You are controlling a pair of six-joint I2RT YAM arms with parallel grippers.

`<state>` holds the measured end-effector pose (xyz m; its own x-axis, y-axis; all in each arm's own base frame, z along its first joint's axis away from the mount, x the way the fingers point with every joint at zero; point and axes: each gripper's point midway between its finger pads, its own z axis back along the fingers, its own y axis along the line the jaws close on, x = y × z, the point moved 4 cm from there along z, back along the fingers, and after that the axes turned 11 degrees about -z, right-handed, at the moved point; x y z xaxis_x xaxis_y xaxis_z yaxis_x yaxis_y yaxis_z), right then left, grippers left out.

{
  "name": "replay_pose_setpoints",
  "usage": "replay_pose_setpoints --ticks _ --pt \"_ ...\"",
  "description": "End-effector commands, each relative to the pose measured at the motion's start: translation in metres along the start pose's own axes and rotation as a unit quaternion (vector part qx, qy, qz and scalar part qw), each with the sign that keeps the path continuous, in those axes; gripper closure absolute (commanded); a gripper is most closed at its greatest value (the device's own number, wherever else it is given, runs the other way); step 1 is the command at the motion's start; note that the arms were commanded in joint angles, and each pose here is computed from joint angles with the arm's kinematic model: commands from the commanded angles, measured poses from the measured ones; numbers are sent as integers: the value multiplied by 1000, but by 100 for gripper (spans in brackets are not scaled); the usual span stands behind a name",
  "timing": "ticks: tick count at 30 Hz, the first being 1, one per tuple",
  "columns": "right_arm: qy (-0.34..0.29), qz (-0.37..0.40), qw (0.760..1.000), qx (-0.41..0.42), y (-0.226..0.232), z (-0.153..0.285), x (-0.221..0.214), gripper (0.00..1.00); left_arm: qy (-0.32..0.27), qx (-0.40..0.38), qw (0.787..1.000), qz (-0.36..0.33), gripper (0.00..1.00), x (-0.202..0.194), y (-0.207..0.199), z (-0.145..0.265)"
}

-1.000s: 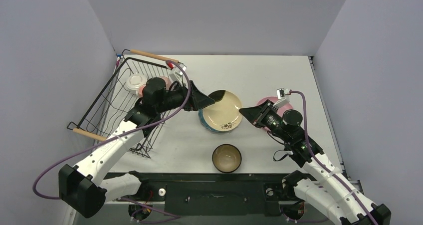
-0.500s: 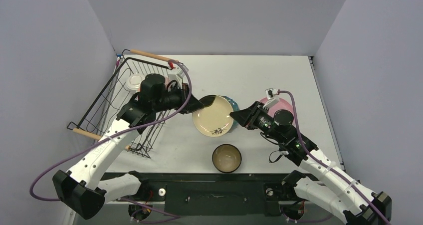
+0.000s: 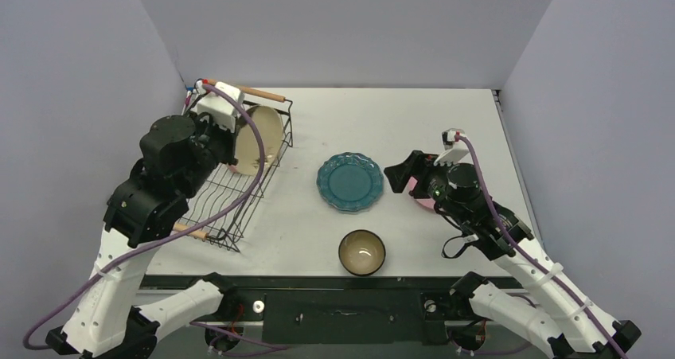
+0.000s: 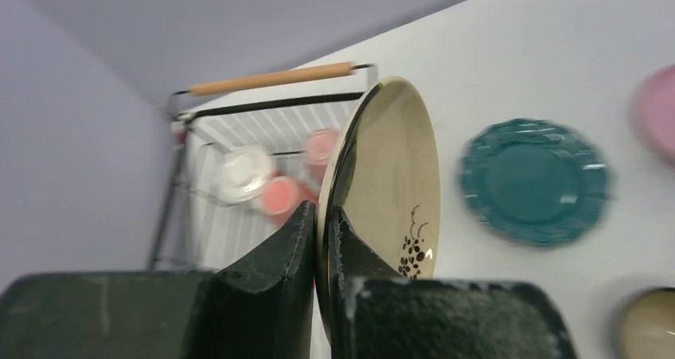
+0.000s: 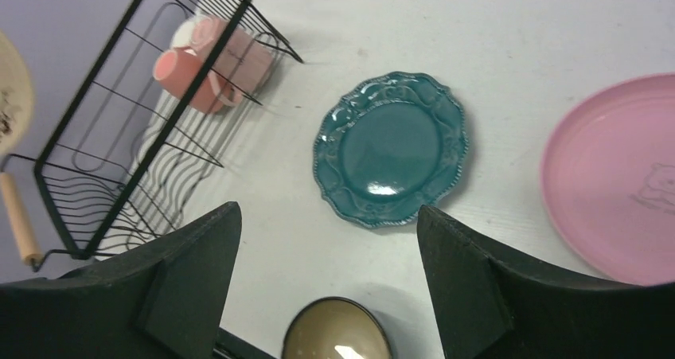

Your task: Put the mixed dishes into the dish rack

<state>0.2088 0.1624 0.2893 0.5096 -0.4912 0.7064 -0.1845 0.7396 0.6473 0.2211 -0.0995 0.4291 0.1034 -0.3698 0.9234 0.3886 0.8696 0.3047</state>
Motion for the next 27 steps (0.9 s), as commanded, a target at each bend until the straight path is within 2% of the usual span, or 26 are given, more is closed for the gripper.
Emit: replay_pose_setpoints --ticks 1,3,4,10,11,13,16,17,18,20,22,25,27 --pt "6 56 998 -42 -18 9 -1 24 129 230 950 -168 100 -33 74 18" --pt "17 56 998 -35 -19 6 -8 25 172 283 922 -202 100 -49 96 16" --pt "21 56 998 -32 -21 4 -12 25 184 292 916 -204 100 -55 102 9" --pt "58 60 997 -4 -22 0 -30 26 238 416 861 -169 100 -96 166 10" --pt "65 63 996 6 -20 1 -32 26 235 425 860 -158 100 -100 171 10" --pt "70 73 995 19 -18 4 -33 26 254 386 872 -159 100 -134 175 -1" --pt "56 100 993 18 -14 9 -31 26 297 418 844 -155 100 -171 190 -7" --pt "58 110 992 31 -7 13 -34 26 307 415 842 -155 100 -184 190 -11" --pt "56 113 991 36 -4 15 -35 26 288 412 851 -153 100 -187 193 -18" --pt "46 119 991 51 2 21 -35 26 281 380 865 -170 100 -204 188 -32" --pt "28 118 992 47 1 26 -32 25 321 355 857 -190 100 -224 187 -36" --pt "11 116 992 45 -3 32 -33 25 358 285 858 -233 100 -251 175 -37" --pt "8 116 992 46 -3 34 -35 25 384 263 846 -261 100 -261 173 -31"
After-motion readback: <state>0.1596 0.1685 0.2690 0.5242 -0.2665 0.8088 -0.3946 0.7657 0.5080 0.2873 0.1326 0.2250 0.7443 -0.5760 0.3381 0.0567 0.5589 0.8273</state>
